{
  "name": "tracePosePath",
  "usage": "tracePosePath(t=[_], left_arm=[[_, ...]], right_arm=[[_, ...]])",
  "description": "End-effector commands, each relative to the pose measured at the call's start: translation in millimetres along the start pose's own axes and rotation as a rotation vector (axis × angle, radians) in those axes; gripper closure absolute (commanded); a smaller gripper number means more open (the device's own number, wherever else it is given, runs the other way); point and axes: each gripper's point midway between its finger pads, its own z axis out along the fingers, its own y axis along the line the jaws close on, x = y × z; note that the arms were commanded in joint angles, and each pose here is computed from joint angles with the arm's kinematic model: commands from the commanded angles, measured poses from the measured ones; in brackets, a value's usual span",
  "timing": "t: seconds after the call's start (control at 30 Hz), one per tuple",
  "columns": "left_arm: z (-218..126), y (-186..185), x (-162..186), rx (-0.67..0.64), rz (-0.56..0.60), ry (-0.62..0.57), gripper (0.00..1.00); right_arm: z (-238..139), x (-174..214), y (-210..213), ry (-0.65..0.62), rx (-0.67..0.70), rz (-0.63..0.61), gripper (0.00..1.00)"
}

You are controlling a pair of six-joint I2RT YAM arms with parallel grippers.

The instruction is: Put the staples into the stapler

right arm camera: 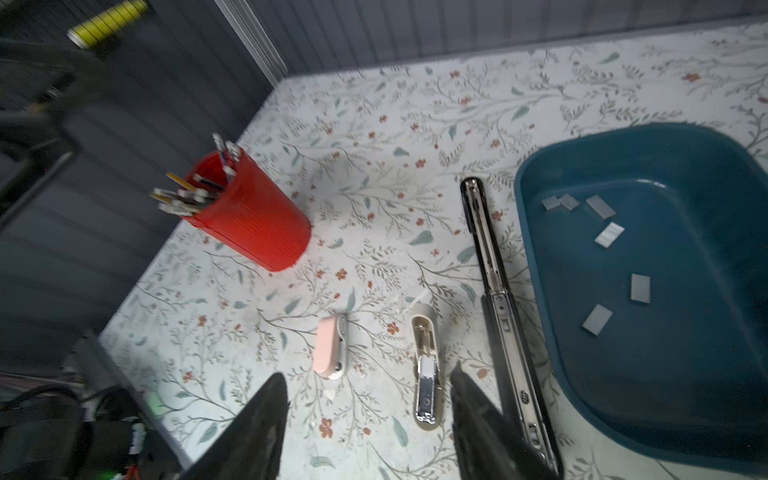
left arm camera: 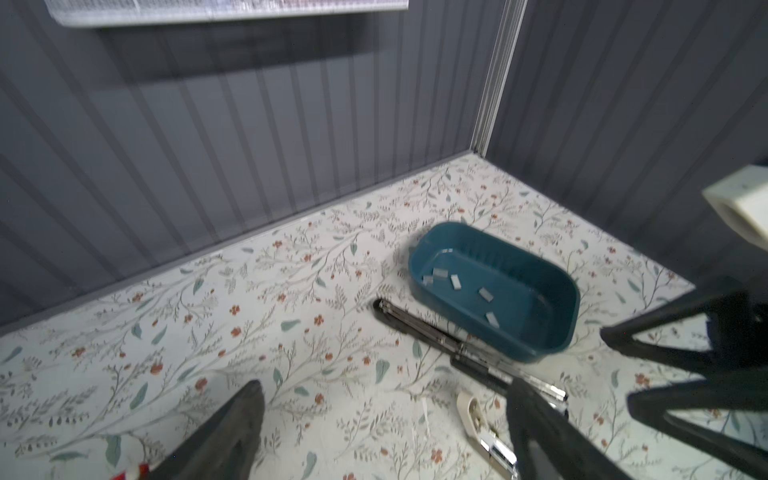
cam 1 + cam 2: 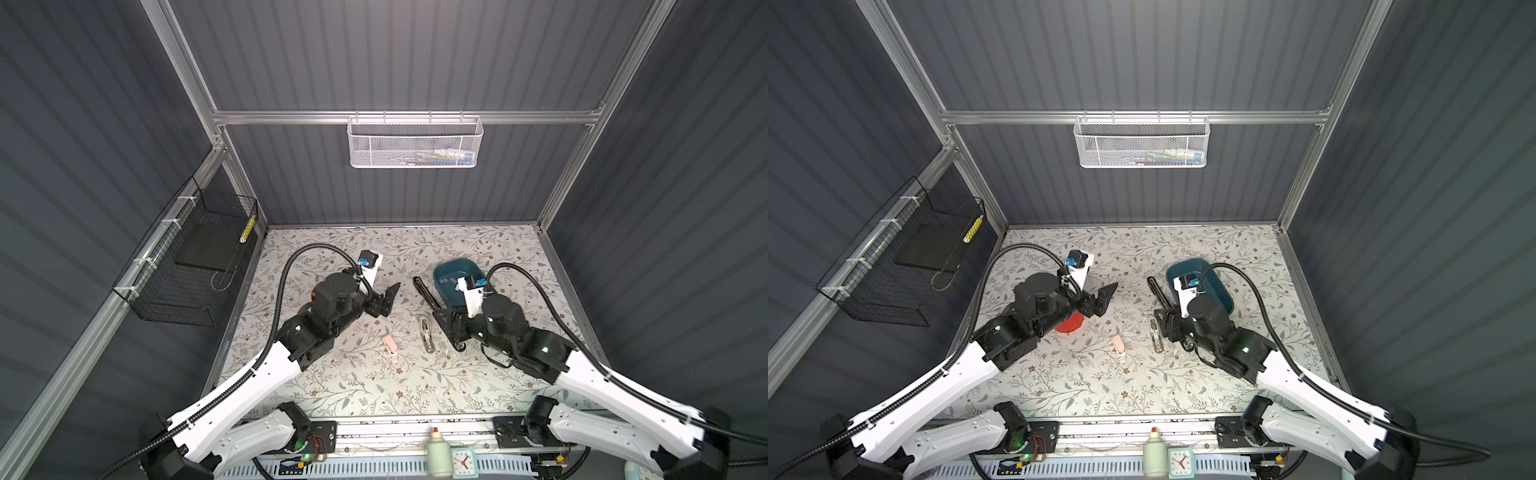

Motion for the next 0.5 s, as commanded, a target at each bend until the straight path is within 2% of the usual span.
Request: tracePosePath(t=[0.0,0.13,0.2,0.27,0.3,0.4,0.47], left_arm=[[-12.2,-10.9,-28.1,0.064,-0.042,0.011,0.08],[-26.3,-22.2,-70.9,0.132,-0.067,-0.058,0.08],[-28.3,-17.3,-80.4,0.102,-0.034,-0.072,0.07],[-25.8,-4.7,-81.6,0.025,0.021,-0.069,0.05],[-24.8,-3.8,-79.8,0.018,0.068,-0.062,0.05],[-20.2,-18.9,-53.8,0.109,0.337,0.007,0.04],[-17.6,-16.0,-30.1,0.117,0.511,0.084,0.07]], right_arm=[[-25.4,-18.0,13.9,-0.031,-0.057,0.031,0.35],[-40.4,-54.7,26.9,-0.138,-0.1,0.013,0.31],[-40.2,-70.2,26.0,-0.169,-0.073,-0.009,0.31],[-36.2,-84.9,14.9,-0.187,0.015,-0.052,0.32],[-33.6,-91.1,6.3,-0.193,0.066,-0.068,0.32],[-25.7,-103.3,-23.9,-0.214,0.19,-0.077,0.33],[-20.0,-105.9,-47.1,-0.236,0.248,-0.063,0.34]])
